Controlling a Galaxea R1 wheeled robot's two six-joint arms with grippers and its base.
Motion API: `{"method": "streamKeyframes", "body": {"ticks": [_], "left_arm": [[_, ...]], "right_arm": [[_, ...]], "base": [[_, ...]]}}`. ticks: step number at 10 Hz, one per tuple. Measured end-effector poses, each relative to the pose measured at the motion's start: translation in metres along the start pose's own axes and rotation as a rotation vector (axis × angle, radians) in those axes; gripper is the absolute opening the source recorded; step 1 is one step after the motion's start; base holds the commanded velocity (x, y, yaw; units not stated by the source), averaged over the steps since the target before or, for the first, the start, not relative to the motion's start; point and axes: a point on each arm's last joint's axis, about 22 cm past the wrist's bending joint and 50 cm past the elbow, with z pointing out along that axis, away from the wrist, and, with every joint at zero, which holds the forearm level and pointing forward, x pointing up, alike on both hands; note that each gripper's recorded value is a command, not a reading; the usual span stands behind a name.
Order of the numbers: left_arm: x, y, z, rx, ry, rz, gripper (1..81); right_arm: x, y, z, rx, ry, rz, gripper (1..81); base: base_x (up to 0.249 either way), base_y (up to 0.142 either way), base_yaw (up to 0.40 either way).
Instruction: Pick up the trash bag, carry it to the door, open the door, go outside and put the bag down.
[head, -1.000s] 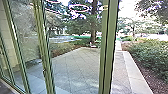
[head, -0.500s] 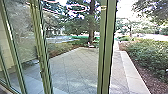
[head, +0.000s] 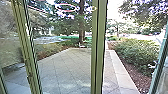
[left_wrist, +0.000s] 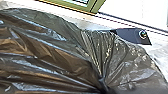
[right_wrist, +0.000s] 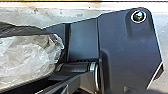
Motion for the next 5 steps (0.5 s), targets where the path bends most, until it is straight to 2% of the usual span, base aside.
{"method": "streamKeyframes", "body": {"ticks": [5], "left_arm": [[-0.0002,-0.0004,-0.0001,0.001,0.001,0.0,1.0]], "right_arm": [[-0.0021,-0.0007,0.0003,0.001,-0.003,0.001,81.1]], "base": [[0.0,0.0,-0.24]]}}
